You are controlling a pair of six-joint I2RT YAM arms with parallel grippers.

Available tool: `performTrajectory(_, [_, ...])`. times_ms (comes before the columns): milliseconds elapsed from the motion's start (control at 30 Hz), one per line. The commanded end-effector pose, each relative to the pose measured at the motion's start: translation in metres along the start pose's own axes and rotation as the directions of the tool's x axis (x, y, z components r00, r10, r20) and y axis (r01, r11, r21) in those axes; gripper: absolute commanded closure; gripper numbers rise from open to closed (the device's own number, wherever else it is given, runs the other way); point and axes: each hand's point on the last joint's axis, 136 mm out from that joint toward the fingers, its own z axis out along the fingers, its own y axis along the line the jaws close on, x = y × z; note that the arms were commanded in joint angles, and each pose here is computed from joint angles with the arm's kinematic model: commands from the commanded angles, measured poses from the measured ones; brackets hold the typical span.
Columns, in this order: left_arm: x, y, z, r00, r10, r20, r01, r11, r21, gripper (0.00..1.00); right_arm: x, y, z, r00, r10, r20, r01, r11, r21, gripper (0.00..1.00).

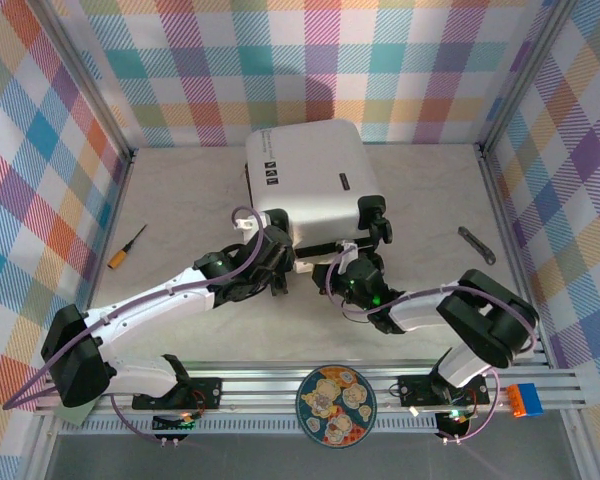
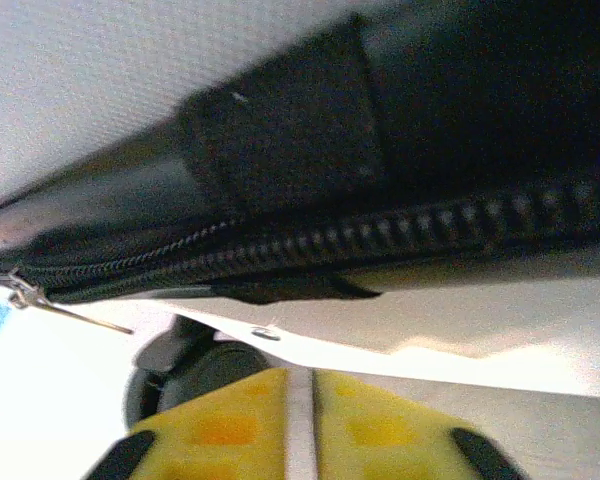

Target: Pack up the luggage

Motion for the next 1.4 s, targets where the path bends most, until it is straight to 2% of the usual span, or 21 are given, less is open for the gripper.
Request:
performTrajectory(0, [-0.016, -0.041, -0.013, 0.997, -0.055, 0.056, 0.047, 0.988, 0.146, 0.94, -0.018, -0.01, -0.012, 0.99, -0.132, 0.054, 0.124, 0.985, 0.119, 0.76])
performTrajectory(200, [-0.006, -0.057, -0.011, 0.998, -0.043, 0.037, 0.036, 0.984, 0.173, 0.94, -0.056, -0.027, -0.02, 0.975, -0.216, 0.044, 0.196, 0.942, 0.271, 0.73])
performTrajectory(467, [0.016, -0.105, -0.009, 0.998, -0.068, 0.018, 0.061, 0.965, 0.256, 0.97, -0.085, -0.066, -0.022, 0.974, -0.224, 0.04, 0.2, 0.926, 0.321, 0.71])
performTrajectory(633, [0.023, -0.133, -0.012, 0.995, -0.094, 0.034, 0.079, 0.947, 0.311, 0.99, -0.093, -0.081, -0.036, 0.975, -0.219, 0.041, 0.191, 0.917, 0.351, 0.71])
performTrajectory(833, [0.019, -0.146, -0.015, 0.994, -0.093, 0.049, 0.071, 0.941, 0.331, 0.99, -0.067, -0.06, -0.056, 0.98, -0.186, 0.075, 0.159, 0.948, 0.274, 0.71])
performTrajectory(933, [0.017, -0.147, -0.017, 0.994, -0.089, 0.059, 0.065, 0.941, 0.332, 0.99, -0.049, -0.048, -0.061, 0.973, -0.214, 0.086, 0.18, 0.938, 0.296, 0.71])
performTrajectory(1067, [0.014, -0.146, -0.019, 0.994, -0.086, 0.07, 0.058, 0.941, 0.332, 0.98, -0.032, -0.041, -0.07, 0.976, -0.169, 0.139, 0.119, 0.943, 0.311, 0.7])
performTrajectory(1167, [0.014, -0.145, -0.019, 0.994, -0.084, 0.074, 0.055, 0.942, 0.331, 0.98, -0.026, -0.036, -0.072, 0.969, -0.188, 0.162, 0.12, 0.927, 0.356, 0.67])
performTrajectory(1367, [0.015, -0.147, -0.019, 0.995, -0.075, 0.069, 0.048, 0.94, 0.338, 0.98, -0.022, -0.029, -0.064, 0.969, -0.173, 0.176, 0.099, 0.927, 0.363, 0.63])
